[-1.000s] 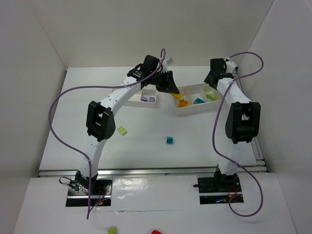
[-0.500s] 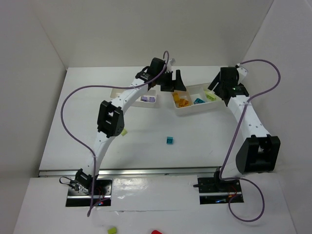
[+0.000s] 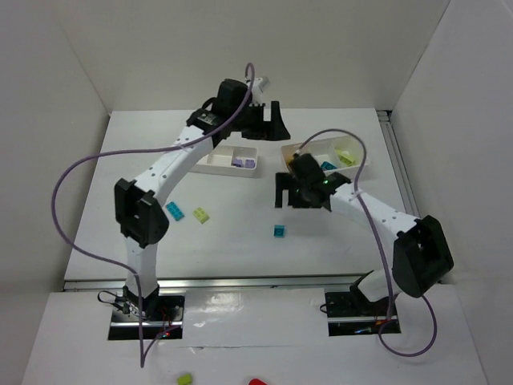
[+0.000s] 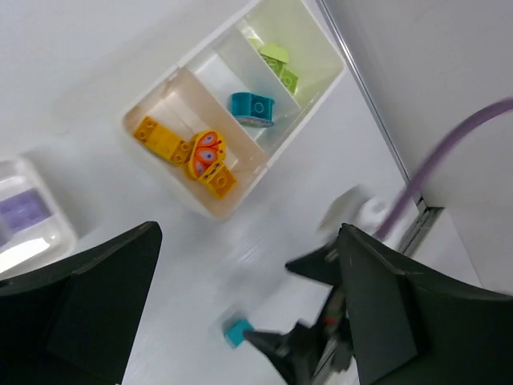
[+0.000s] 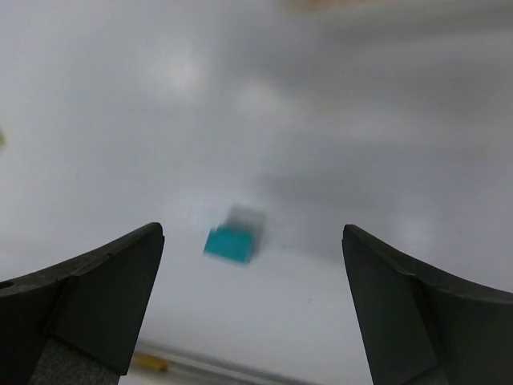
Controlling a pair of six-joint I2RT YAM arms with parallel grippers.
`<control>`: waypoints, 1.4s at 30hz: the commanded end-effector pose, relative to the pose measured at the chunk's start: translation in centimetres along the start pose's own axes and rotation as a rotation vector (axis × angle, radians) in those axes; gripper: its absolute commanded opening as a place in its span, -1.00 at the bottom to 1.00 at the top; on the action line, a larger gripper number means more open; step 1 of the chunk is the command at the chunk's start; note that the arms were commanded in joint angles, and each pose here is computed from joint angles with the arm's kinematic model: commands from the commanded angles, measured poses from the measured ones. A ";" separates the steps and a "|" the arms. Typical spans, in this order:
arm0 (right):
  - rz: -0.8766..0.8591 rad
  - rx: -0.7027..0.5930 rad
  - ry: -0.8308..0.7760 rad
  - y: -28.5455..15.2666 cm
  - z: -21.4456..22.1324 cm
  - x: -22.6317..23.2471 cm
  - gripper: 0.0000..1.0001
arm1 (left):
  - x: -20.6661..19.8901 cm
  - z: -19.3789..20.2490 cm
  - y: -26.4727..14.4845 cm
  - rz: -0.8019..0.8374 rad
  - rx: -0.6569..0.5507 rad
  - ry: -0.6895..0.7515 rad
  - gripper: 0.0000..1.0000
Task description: Sort the legos into containers by color
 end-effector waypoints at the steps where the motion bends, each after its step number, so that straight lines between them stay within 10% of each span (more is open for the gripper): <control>1: -0.078 0.052 -0.059 -0.5 3.8 4.1 0.99 | 2.4 -1.6 -5.1 -0.142 -0.097 0.017 1.00; 12: -0.001 0.198 -0.096 4.4 8.6 6.0 0.83 | 10.6 0.9 -11.5 -0.426 -0.116 -0.060 1.00; 24: 0.062 0.140 -0.058 4.2 6.1 5.7 -0.45 | 12.1 1.7 -11.7 -0.462 -0.103 -0.091 0.96; 34: 0.313 -0.156 0.145 -1.2 -8.0 -5.9 -0.47 | 15.7 4.2 -13.6 -0.627 -0.077 -0.168 1.00; 42: 0.456 -0.201 0.267 2.5 -13.7 -13.7 -0.47 | 21.1 8.2 -16.8 -0.824 -0.081 -0.394 0.93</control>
Point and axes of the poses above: each gripper's point midway between its finger pads, its own y axis out along the fingers, its own x axis along the line the jaws close on, z = x × y, the point moved 3 cm from there along -y, back along the fingers, and after that the axes turned 12 degrees about -y, right-handed, at the moved point
